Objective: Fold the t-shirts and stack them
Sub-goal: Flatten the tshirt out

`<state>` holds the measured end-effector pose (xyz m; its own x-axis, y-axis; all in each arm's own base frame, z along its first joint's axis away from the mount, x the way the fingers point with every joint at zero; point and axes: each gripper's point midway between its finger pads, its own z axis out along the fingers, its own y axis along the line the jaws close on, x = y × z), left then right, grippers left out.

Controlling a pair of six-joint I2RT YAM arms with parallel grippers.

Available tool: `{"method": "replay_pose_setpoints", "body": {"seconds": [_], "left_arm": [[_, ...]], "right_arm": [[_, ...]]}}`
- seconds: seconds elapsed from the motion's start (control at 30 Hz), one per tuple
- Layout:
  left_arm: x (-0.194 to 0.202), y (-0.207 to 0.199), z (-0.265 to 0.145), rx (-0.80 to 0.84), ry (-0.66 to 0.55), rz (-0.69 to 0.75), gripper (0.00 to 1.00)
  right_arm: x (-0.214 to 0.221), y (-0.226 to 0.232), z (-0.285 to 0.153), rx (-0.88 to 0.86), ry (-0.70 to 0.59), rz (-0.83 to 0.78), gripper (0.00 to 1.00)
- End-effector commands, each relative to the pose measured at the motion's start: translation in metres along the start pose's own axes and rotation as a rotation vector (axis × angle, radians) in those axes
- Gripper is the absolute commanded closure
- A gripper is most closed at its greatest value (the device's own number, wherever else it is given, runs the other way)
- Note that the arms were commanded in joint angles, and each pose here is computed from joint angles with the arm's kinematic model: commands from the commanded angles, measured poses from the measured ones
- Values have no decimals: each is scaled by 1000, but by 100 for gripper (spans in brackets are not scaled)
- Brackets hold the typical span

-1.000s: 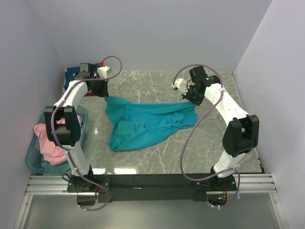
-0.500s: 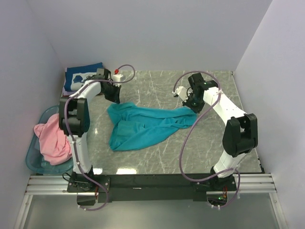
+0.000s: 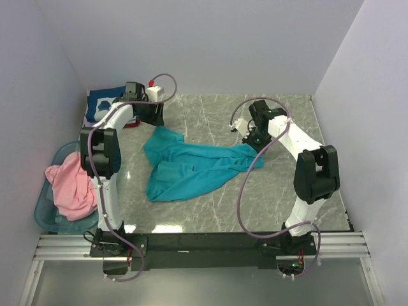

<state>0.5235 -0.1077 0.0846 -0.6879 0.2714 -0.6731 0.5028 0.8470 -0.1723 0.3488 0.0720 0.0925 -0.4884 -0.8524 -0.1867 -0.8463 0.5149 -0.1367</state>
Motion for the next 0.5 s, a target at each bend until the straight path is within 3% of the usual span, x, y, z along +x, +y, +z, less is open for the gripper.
{"method": "replay_pose_setpoints", "body": {"seconds": [0.0, 0.47], "left_arm": [[6, 10, 0, 3, 2, -33, 42], [8, 18, 34, 38, 12, -96, 42]], "right_arm": [[-10, -4, -5, 4, -29, 7, 100], [-13, -12, -8, 34, -23, 13, 100]]}}
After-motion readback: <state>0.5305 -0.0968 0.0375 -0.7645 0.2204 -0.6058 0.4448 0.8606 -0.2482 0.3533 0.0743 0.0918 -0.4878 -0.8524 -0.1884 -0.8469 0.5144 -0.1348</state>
